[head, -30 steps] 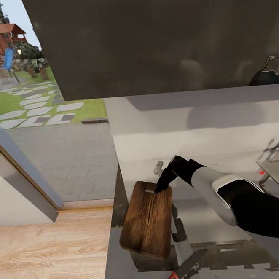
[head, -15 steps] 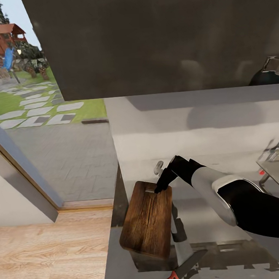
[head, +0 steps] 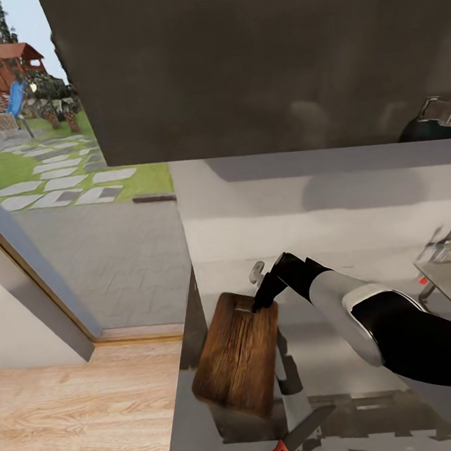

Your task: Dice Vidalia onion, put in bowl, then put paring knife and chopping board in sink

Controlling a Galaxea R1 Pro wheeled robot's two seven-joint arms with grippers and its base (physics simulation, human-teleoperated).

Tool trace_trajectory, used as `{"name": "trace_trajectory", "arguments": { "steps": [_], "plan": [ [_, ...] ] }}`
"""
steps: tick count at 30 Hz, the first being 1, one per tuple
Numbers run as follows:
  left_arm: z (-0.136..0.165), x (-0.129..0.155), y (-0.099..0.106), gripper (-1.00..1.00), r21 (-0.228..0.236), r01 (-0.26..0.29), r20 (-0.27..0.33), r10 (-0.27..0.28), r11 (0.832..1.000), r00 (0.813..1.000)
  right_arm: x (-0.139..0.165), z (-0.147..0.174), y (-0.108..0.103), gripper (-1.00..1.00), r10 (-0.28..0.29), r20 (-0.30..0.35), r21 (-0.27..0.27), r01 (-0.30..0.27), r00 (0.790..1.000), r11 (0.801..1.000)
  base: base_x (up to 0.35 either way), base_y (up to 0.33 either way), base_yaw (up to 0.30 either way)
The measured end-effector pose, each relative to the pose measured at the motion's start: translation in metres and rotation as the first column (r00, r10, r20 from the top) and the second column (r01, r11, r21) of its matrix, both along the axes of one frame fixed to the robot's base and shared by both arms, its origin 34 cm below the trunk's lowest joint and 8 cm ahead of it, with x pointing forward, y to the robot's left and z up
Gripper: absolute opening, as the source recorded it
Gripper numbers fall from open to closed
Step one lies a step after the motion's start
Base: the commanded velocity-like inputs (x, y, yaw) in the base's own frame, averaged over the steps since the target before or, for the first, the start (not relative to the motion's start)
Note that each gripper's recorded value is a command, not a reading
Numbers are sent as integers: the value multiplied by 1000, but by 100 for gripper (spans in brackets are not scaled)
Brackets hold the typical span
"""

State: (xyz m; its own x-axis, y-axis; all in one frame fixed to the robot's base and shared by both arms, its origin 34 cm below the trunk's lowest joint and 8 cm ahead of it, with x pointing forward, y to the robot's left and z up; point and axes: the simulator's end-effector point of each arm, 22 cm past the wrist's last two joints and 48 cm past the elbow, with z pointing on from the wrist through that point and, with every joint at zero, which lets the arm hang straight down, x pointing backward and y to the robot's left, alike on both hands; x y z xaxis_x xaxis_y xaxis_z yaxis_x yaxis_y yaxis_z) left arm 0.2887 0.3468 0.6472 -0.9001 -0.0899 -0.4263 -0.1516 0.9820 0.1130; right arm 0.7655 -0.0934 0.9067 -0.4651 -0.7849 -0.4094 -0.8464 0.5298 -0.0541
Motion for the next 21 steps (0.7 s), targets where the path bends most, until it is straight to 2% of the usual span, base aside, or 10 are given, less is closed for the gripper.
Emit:
{"name": "trace_trajectory", "arguments": {
  "steps": [21],
  "plan": [
    [6,12,0,100,0,0,33,0,1000,999,3,22,0,-100,-2,31,1,2,1000,1000,0,0,0]
  ]
}}
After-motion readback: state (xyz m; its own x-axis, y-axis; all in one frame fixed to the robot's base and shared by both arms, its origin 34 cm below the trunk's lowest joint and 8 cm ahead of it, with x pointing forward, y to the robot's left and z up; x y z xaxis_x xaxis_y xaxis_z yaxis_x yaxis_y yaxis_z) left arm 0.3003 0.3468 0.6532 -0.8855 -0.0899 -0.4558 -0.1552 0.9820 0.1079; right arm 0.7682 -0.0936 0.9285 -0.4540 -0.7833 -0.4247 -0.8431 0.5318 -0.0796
